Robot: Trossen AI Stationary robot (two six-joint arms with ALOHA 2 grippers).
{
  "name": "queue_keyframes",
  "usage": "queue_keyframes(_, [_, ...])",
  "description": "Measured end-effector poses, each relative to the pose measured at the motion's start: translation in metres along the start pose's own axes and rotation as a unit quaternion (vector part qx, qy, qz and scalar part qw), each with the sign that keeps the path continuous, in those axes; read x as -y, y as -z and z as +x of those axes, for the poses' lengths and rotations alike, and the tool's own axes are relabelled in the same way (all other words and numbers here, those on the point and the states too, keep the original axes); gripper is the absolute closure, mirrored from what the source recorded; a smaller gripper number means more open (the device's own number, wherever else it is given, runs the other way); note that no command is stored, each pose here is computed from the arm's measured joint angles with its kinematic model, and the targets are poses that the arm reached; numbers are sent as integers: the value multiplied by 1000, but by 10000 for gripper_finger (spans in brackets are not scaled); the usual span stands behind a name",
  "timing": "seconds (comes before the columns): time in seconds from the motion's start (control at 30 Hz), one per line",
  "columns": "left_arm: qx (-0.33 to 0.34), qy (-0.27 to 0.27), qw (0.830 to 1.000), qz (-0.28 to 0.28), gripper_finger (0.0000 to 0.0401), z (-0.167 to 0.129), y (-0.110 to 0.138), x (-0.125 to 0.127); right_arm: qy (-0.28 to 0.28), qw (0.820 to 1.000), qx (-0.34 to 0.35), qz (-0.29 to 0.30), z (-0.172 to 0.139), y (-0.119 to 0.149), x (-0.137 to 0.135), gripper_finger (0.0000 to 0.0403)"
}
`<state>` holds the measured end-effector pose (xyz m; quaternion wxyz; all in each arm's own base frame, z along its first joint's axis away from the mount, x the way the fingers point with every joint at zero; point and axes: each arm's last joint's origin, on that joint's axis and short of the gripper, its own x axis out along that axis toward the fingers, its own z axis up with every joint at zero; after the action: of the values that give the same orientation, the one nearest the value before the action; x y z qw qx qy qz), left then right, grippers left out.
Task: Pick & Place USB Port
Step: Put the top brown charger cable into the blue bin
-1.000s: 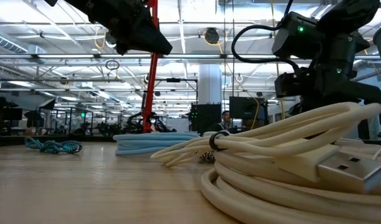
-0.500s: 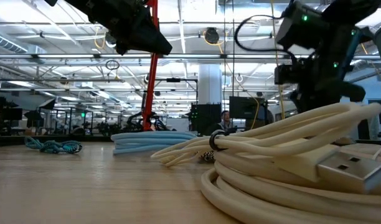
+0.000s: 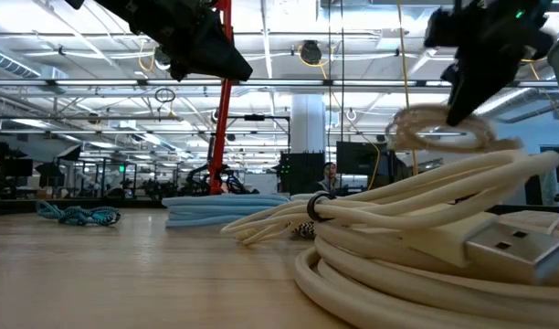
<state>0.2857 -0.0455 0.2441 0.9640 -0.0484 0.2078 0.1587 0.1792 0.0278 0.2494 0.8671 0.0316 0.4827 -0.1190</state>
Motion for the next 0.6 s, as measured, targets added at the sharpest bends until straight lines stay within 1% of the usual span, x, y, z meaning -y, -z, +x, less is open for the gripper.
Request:
queue_keyframes(0.13, [0,0,1000,0,341,0,0,0,-78,997,10,7,-19,6,-14,371])
queue_keyframes(0.3, [-4,-1,1000,-3,341,0,1,0,-151,988,-31,7,-33,24,-35,364])
queue_keyframes(0.43, [-5,-2,1000,-8,341,0,1,0,-179,982,-58,-1,-42,40,-52,373])
queue_keyframes(0.5, [-5,-2,1000,-10,341,0,1,0,-191,980,-57,-6,-47,45,-59,374])
queue_keyframes(0.6, [-5,-1,1000,-13,341,0,1,0,-189,981,-45,-8,-53,53,-67,374])
